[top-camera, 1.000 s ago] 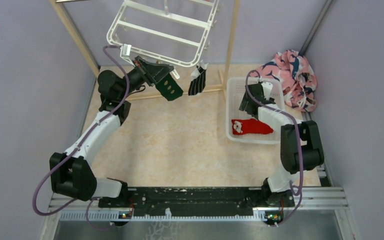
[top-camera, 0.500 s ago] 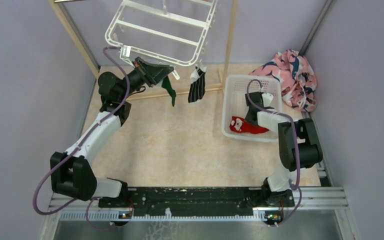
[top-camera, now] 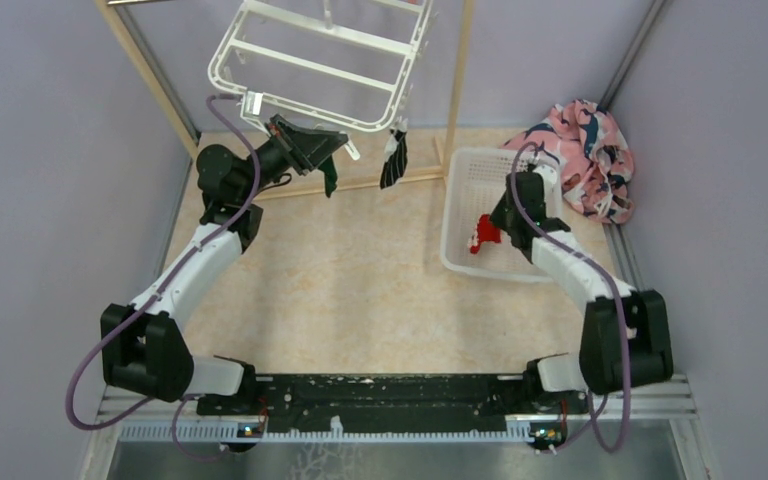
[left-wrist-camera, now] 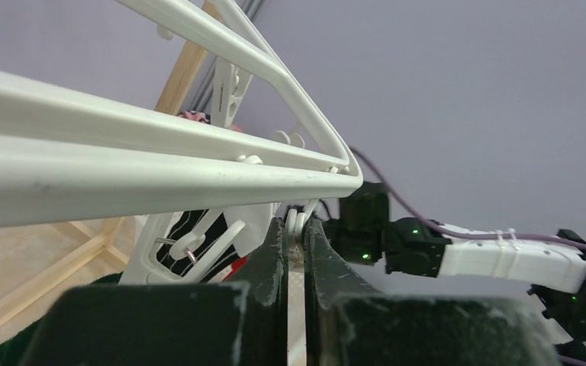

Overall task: Clip the socks to the hanger
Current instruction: Pick up the sock from the bin.

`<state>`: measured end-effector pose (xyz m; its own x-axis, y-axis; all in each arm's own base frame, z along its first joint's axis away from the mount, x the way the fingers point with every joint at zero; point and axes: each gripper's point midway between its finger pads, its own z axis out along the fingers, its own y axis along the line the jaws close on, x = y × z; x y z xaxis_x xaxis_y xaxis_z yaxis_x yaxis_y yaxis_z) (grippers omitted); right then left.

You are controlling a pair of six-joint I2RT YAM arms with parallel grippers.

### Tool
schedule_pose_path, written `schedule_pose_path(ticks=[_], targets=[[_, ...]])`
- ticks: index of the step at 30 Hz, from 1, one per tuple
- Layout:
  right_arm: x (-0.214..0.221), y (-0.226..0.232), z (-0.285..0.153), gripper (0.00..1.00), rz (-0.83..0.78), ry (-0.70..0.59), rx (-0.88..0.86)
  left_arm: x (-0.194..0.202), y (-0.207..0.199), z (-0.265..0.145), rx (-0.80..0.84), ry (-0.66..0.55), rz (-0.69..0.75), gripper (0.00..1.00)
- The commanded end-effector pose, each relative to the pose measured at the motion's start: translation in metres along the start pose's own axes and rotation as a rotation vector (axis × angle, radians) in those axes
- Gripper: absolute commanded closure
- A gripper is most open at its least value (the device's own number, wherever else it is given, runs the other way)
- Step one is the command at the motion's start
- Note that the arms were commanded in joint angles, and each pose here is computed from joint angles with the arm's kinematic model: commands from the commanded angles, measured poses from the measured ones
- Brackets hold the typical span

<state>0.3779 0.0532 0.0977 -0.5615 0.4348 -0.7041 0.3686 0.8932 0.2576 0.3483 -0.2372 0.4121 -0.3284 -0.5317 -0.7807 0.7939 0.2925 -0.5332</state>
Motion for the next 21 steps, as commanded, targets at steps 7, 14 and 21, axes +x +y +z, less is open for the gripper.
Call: schedule_pose_path(ticks=[7, 14, 21], targets=[[-0.092, 0.104, -0.112, 1.00, -0.005, -0.286, -0.594, 0.007, -0.006, 0.000, 0.025, 0.013, 0.008, 1.00], [-0.076, 0.171, -0.145, 1.00, -0.124, -0.211, -0.885, 0.009, -0.006, 0.000, 0.032, 0.018, 0.005, 1.00], [-0.021, 0.238, -0.140, 1.00, -0.299, -0.076, -0.995, 0.007, -0.012, 0.000, 0.039, 0.011, 0.014, 1.00]])
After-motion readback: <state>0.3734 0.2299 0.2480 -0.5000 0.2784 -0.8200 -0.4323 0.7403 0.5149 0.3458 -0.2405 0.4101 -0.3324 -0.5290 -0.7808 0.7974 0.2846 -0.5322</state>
